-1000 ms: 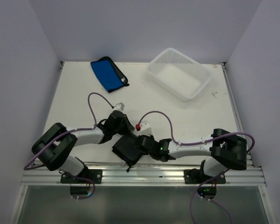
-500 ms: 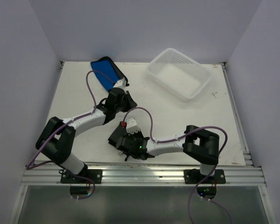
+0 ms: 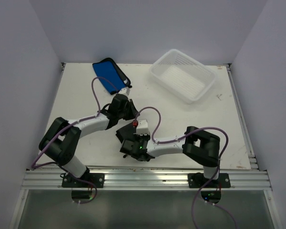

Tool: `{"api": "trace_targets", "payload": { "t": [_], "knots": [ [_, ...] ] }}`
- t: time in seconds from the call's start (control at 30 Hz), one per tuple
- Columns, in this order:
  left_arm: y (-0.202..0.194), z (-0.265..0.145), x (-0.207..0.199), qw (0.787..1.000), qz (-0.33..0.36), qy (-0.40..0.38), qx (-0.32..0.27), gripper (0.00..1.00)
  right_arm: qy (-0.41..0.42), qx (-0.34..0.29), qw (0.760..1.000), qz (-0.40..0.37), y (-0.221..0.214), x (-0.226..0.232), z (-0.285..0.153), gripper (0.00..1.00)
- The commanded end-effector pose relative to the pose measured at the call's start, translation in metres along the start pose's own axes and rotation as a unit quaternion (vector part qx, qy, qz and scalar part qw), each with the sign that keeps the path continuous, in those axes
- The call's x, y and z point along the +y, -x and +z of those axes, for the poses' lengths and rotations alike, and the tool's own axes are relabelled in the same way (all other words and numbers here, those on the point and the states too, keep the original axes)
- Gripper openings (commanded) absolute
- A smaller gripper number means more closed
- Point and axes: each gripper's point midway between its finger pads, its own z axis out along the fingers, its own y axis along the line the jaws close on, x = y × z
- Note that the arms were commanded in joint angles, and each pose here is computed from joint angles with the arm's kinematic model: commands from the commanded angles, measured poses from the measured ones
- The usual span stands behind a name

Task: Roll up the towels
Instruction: Roll the towel

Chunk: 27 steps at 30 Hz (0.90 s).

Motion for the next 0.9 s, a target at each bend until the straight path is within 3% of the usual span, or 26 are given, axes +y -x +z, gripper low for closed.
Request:
{"api": "trace_targets", "payload": {
  "t": [0.0,0.2,0.4,0.67,0.87],
  "knots": [
    [0.004,-0.009,-0.007,1.0,-0.011,-0.024,-0.016,0.21,-0.001,0.018,0.997,0.071,-0.012,0.01,-0.004,0.0],
    [0.007,-0.018,-0.008,0.999,-0.01,-0.023,-0.025,0.21,0.04,0.031,0.99,0.128,-0.02,0.023,-0.015,0.0],
    [-0.003,-0.032,0.001,1.0,-0.009,-0.016,-0.021,0.21,0.068,0.045,0.987,0.136,-0.029,0.028,-0.019,0.0],
    [-0.069,-0.029,0.043,0.999,-0.025,0.008,0.04,0.2,0.108,0.045,0.992,0.051,-0.031,0.041,-0.028,0.0],
    [-0.083,-0.021,0.056,0.998,-0.016,0.028,0.055,0.16,0.109,0.032,0.993,-0.04,-0.028,0.047,-0.039,0.0]
  ]
}}
